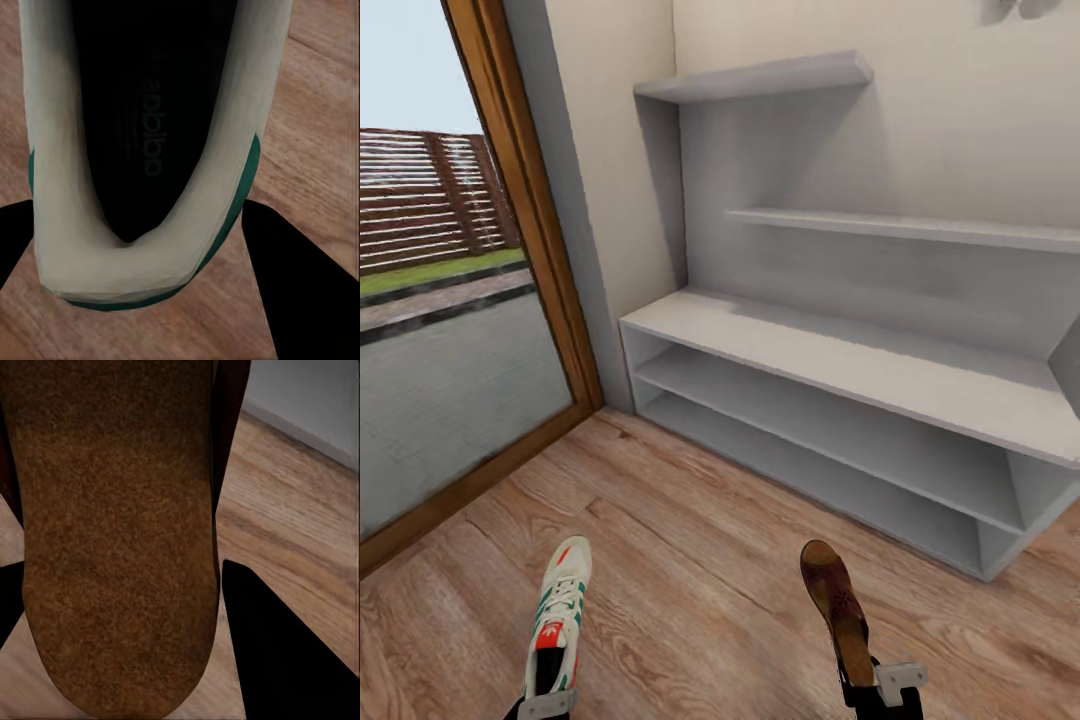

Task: Pick up the two gym shoes and the two sandals from the corridor floor and place them onto the hallstand (shoe rack) in the corridor, making sure they are on the rack and not on the floor. Arrange them so the two gym shoes are next to each other and the two sandals are next to each other.

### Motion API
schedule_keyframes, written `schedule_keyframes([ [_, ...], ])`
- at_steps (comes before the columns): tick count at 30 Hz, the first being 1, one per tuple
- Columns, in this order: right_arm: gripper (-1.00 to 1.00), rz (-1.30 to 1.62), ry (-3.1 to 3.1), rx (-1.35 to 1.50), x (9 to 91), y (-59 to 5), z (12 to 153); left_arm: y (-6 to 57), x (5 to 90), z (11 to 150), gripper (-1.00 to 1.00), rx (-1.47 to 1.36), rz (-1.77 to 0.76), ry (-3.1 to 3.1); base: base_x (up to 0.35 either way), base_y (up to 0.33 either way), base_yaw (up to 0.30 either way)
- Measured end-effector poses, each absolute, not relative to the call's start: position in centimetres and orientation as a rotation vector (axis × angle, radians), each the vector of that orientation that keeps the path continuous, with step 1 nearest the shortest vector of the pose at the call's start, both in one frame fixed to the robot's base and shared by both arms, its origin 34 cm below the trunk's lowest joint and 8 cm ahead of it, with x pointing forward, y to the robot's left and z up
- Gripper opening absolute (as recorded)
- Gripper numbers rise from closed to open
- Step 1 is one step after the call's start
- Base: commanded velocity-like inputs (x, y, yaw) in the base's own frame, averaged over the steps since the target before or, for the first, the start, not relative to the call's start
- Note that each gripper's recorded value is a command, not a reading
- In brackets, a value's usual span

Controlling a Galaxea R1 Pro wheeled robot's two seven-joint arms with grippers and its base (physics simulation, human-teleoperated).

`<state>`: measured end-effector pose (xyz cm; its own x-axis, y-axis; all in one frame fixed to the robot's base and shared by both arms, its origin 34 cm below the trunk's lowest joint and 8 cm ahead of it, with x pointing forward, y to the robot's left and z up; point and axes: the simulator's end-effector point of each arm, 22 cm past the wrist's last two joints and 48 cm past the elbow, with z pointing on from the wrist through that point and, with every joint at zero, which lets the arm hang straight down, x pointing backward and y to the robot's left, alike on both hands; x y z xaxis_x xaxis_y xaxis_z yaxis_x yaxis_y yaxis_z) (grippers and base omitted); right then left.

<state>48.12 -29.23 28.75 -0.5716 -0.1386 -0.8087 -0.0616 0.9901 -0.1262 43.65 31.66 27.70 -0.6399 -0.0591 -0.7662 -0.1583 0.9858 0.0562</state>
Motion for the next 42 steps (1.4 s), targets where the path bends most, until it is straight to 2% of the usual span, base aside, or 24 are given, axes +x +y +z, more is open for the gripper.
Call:
schedule_keyframes([
  [8, -1.0, -0.108, 2.179, -0.129, 48.2, -29.5, 28.8, 31.6, 43.6, 27.7, -1.0, -0.147, 0.147, 2.266, 0.0, 0.0, -0.265],
  [18, -1.0, -0.182, 2.17, 0.068, 48.2, -33.1, 29.2, 31.2, 43.0, 27.2, -1.0, -0.141, 0.139, 2.284, 0.0, 0.0, -0.284],
  [42, -1.0, -0.192, 2.169, 0.07, 48.1, -33.7, 29.2, 31.1, 42.7, 27.0, -1.0, -0.141, 0.136, 2.292, 0.0, 0.0, -0.274],
])
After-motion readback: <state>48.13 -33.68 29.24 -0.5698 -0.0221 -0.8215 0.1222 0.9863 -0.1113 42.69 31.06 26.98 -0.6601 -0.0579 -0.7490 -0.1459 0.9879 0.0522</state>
